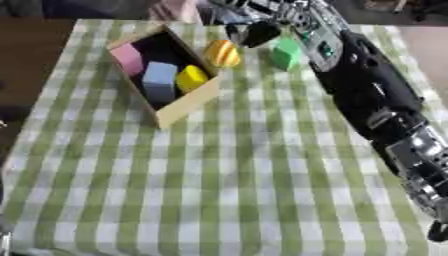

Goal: Pick up objects on the table and place them in the box.

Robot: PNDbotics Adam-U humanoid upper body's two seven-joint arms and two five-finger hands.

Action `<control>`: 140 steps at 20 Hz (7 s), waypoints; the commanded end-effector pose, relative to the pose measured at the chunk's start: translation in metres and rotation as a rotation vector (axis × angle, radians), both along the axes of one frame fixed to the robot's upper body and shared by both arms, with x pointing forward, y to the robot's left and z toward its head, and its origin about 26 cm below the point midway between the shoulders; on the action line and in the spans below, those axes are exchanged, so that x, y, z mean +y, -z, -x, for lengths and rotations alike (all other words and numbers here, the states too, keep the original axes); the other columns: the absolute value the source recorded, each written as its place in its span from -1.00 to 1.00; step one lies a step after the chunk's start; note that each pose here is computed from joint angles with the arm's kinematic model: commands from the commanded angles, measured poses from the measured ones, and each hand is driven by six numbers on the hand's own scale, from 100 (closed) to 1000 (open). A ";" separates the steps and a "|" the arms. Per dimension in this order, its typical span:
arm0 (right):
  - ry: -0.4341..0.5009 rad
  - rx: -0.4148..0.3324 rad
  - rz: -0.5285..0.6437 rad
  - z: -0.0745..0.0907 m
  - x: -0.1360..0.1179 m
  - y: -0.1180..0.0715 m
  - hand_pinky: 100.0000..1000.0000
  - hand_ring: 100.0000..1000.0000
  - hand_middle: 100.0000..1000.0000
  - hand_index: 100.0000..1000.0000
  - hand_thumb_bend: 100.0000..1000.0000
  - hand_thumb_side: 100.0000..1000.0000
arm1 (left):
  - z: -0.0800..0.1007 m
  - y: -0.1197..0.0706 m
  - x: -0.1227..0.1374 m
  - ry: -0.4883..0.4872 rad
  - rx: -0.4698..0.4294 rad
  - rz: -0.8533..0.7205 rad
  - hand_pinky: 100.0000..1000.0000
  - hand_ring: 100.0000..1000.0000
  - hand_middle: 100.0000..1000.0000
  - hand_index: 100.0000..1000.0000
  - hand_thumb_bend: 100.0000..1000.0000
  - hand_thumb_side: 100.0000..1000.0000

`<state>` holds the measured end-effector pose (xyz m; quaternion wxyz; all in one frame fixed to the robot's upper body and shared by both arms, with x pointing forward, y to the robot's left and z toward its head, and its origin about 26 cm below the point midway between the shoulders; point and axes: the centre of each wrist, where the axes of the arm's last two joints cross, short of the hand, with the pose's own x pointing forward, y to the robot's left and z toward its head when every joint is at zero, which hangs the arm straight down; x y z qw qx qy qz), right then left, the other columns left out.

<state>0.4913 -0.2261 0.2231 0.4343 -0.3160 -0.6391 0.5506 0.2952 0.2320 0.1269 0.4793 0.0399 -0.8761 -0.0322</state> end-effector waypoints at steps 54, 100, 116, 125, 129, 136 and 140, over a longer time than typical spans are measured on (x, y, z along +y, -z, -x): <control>0.333 0.135 0.124 -0.011 -0.031 0.081 0.69 0.63 0.50 0.28 -1.00 -0.64 | 0.000 -0.016 -0.012 0.068 -0.059 -0.007 0.29 0.04 0.40 0.51 -1.00 0.60; -0.036 -0.188 -0.039 0.001 0.060 0.013 0.57 0.40 0.14 -0.48 -1.00 -0.78 | -0.001 -0.033 -0.004 0.024 -0.134 0.027 0.28 0.04 0.38 0.51 -0.96 0.50; 0.193 -0.203 0.021 -0.005 0.053 0.047 0.62 0.50 0.40 0.84 -1.00 -0.77 | -0.003 -0.034 -0.006 0.035 -0.132 0.031 0.28 0.04 0.38 0.51 -0.95 0.50; 0.221 -0.334 0.064 -0.003 0.056 0.029 0.71 0.62 0.58 1.00 -1.00 -0.78 | -0.003 -0.032 -0.006 0.031 -0.124 0.025 0.27 0.04 0.38 0.51 -0.94 0.50; 0.169 -0.302 0.094 -0.001 0.059 0.022 0.76 0.72 0.69 1.00 -1.00 -0.76 | -0.003 -0.032 -0.005 0.028 -0.124 0.024 0.27 0.03 0.38 0.51 -0.93 0.50; 0.042 -0.206 0.104 0.003 0.062 0.004 0.79 0.78 0.79 1.00 -1.00 -0.77 | -0.003 -0.032 -0.004 0.024 -0.122 0.023 0.27 0.03 0.38 0.51 -0.92 0.49; -0.034 -0.210 0.053 0.010 0.062 -0.020 0.77 0.76 0.75 1.00 -1.00 -0.78 | -0.002 -0.031 -0.003 0.017 -0.119 0.022 0.27 0.03 0.37 0.50 -0.92 0.49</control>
